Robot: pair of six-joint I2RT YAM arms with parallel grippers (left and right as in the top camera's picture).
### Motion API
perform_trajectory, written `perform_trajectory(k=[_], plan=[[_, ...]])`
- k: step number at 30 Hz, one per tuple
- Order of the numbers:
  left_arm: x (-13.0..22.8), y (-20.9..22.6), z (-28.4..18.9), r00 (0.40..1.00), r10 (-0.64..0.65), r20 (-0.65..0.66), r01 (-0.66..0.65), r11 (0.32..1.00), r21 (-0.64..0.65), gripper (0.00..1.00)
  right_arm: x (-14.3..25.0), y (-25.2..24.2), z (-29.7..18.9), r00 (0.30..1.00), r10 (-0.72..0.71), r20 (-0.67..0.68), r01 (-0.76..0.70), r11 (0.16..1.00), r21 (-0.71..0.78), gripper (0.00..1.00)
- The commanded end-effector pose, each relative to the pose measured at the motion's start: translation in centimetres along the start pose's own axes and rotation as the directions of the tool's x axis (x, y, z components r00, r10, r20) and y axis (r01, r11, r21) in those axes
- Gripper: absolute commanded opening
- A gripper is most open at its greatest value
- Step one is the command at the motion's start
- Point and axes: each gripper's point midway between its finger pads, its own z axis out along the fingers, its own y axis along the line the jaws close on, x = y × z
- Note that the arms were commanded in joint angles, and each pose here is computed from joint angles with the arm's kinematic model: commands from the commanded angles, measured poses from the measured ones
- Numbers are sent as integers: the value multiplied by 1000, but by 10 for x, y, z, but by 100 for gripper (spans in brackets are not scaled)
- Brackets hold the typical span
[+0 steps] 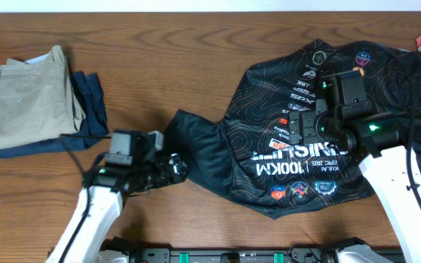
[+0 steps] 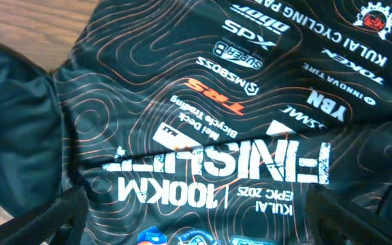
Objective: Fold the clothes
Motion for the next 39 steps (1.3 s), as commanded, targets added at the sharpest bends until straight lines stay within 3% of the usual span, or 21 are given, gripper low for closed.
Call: perform_trajectory(k=[1, 10, 17, 19, 23, 28, 34, 39], plan=[[11, -11, 18, 993, -82, -82, 83, 997, 9, 98, -1, -5, -1, 1000, 28, 2, -28, 999, 18, 99], [27, -31, 76, 965, -181, -188, 182, 983, -11, 98, 6, -6, -1, 999, 28, -29, -28, 999, 21, 99], [43, -68, 115, 974, -79, -212, 97, 993, 73, 99, 5, -8, -1, 999, 32, -24, -31, 999, 23, 99], [43, -84, 123, 982, -14, -190, 39, 991, 125, 95, 4, -10, -1, 999, 39, -20, -39, 999, 26, 99], [36, -89, 133, 994, 38, -102, -27, 994, 106, 61, 5, -17, -1, 998, 60, -27, -59, 998, 38, 99], [20, -76, 134, 993, 112, -24, -111, 993, 44, 8, 7, -29, -1, 995, 94, -36, -92, 994, 58, 99], [-6, -47, 122, 986, 167, 13, -167, 986, -19, 6, 12, -51, -3, 986, 159, -51, -153, 983, 97, 99], [-80, -5, 77, 977, 141, 161, -118, 983, -142, 6, 19, -65, -4, 976, 204, -72, -195, 973, 123, 99]])
